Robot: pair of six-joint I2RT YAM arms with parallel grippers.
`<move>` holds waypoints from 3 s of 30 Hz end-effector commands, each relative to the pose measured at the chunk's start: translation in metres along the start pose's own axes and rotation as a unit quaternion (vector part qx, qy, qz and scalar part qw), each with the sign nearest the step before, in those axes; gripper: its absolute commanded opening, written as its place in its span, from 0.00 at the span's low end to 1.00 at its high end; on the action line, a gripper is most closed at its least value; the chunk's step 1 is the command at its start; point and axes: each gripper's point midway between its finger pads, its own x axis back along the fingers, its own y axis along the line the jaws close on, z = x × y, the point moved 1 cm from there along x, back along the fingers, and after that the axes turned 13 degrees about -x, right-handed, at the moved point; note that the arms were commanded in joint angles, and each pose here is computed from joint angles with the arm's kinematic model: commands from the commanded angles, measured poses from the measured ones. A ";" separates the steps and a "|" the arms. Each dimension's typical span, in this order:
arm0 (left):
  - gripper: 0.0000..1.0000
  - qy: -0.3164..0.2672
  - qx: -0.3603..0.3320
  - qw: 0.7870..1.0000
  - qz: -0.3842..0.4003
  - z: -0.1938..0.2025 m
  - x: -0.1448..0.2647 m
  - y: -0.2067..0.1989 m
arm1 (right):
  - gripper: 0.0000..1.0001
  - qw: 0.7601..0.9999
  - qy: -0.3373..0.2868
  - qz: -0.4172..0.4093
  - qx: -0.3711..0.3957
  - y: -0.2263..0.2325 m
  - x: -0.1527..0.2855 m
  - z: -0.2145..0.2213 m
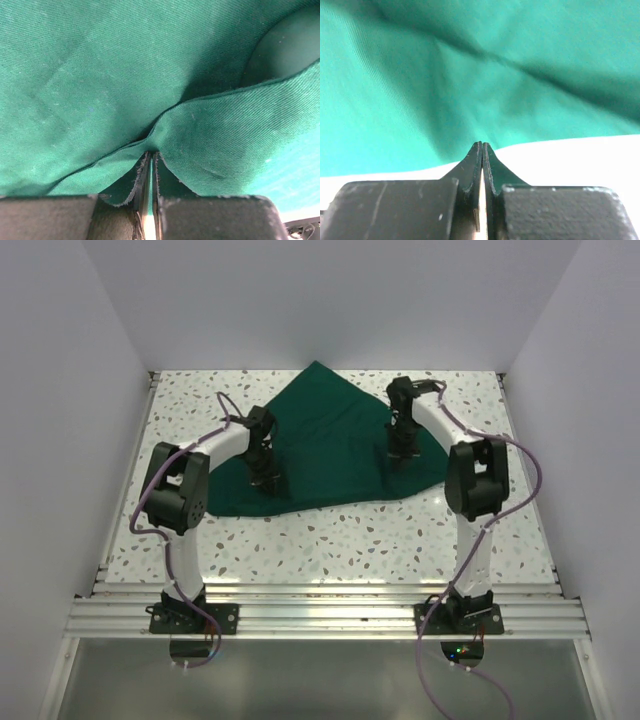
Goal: Prepare the surgical pack
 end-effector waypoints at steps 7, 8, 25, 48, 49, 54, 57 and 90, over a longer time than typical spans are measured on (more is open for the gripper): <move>0.09 -0.032 -0.017 0.999 -0.002 -0.017 0.010 0.004 | 0.00 0.998 -0.033 0.021 -0.048 -0.048 0.011 -0.001; 0.09 -0.031 -0.018 0.999 -0.002 -0.016 0.010 0.004 | 0.00 0.998 -0.016 0.022 -0.061 -0.054 -0.004 -0.001; 0.09 -0.019 -0.018 1.000 -0.008 -0.009 0.001 0.010 | 0.00 0.989 -0.055 0.054 -0.130 -0.097 -0.002 -0.031; 0.17 -0.082 0.009 0.997 -0.012 0.013 0.091 0.013 | 0.00 0.986 -0.019 -0.005 -0.165 -0.110 -0.023 -0.036; 0.17 -0.077 0.013 0.997 -0.002 0.021 0.091 0.011 | 0.00 0.986 -0.026 -0.010 -0.163 -0.108 -0.017 -0.039; 0.07 -0.031 0.035 0.999 0.021 0.068 0.066 0.016 | 0.00 0.985 -0.031 -0.061 -0.160 -0.088 0.008 -0.040; 0.00 -0.019 0.040 0.999 0.001 0.076 0.049 0.027 | 0.00 0.982 -0.023 -0.105 -0.157 -0.070 0.016 -0.036; 0.00 0.008 0.049 0.998 -0.049 0.068 -0.010 0.078 | 0.00 0.988 0.031 -0.028 -0.150 -0.094 -0.039 -0.009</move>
